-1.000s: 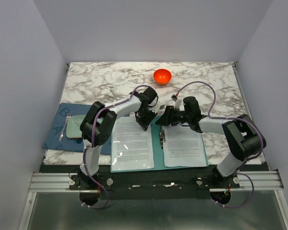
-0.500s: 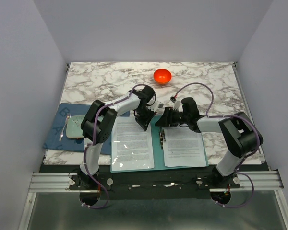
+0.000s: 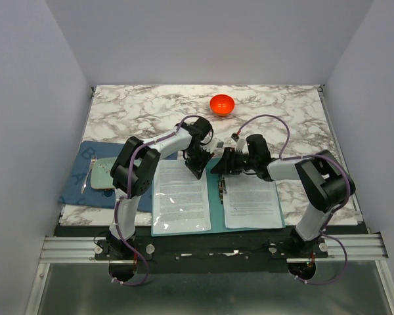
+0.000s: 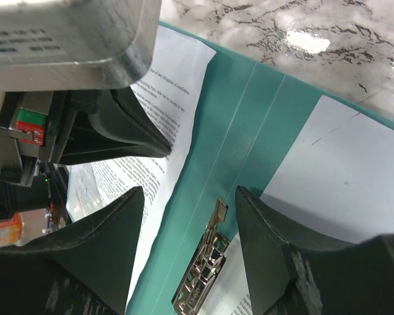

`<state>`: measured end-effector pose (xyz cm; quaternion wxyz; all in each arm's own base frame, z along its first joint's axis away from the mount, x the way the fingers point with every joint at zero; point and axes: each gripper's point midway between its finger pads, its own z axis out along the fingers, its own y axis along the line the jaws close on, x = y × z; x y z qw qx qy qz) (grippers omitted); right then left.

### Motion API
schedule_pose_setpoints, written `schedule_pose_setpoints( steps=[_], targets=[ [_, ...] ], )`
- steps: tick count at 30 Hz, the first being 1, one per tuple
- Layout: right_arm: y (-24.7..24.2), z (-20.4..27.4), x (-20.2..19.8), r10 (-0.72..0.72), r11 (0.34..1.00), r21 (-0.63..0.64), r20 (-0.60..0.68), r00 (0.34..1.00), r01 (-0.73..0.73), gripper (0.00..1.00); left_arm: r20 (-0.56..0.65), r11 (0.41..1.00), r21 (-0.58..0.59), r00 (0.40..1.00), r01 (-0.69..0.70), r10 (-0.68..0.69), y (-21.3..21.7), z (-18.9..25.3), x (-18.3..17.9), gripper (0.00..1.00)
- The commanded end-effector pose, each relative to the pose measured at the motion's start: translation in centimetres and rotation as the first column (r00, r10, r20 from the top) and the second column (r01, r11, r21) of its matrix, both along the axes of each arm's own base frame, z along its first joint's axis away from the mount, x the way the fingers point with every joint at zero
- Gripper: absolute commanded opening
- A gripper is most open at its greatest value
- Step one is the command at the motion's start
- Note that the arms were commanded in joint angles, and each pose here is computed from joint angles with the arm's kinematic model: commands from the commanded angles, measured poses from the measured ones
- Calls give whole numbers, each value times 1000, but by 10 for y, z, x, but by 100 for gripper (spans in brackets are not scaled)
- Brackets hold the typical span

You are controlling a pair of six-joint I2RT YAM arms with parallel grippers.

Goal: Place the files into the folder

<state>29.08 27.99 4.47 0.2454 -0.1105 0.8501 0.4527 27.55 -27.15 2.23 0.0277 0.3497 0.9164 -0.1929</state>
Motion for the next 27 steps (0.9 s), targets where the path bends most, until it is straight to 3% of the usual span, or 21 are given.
schedule_pose_setpoints(
  steps=[1,27],
  targets=[
    [13,12,4,29,997,64,35,999,-31,65,-64,994,105,998,27,-20,22,-34,-16,0],
    [15,27,-13,51,987,151,23,998,-54,61,-21,992,122,1000,26,-23,27,-29,-10,0]
  ],
)
